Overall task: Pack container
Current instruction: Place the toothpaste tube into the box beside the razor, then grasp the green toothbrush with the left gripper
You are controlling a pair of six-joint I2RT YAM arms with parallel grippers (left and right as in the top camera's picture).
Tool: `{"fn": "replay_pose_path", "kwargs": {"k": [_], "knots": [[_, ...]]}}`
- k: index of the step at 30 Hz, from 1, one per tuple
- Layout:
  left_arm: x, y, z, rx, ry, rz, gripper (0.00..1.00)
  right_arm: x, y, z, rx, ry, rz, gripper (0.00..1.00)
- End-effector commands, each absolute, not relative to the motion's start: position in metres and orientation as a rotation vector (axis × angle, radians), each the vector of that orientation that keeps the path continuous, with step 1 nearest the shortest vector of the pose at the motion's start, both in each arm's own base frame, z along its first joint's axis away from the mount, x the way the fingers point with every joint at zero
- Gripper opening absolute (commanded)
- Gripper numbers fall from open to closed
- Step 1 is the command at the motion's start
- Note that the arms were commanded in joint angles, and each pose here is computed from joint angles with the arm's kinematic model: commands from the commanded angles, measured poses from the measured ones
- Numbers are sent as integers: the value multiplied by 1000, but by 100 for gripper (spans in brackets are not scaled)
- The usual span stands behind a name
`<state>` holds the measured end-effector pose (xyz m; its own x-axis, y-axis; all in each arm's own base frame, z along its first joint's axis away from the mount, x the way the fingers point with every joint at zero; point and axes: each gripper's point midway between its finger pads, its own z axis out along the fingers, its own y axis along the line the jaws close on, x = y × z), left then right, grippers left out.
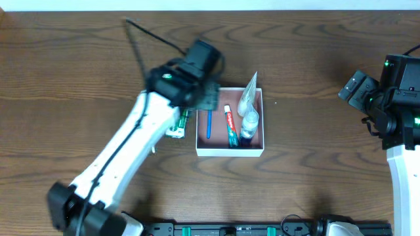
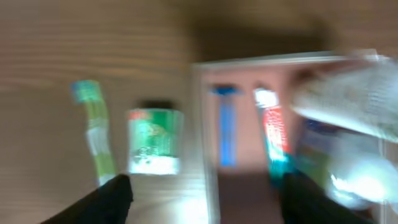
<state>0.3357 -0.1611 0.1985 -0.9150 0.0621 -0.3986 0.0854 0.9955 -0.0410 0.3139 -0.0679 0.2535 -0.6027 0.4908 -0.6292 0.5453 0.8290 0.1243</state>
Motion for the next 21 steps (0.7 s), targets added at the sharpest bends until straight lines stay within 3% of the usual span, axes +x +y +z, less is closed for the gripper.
{"fn": "replay_pose_path", "kwargs": {"k": [1, 7, 13, 21], "knots": [[351, -91, 191, 31, 2733, 232, 80, 314, -71, 256, 757, 2322, -112, 99], [344, -39, 135, -127, 2942, 202, 82, 314, -71, 256, 757, 2322, -112, 99], [331, -24, 70, -73, 3167, 16, 79, 314, -71, 256, 757, 2322, -112, 99], [337, -19, 21, -20, 3258, -12, 74, 314, -71, 256, 757, 2322, -112, 99]]}}
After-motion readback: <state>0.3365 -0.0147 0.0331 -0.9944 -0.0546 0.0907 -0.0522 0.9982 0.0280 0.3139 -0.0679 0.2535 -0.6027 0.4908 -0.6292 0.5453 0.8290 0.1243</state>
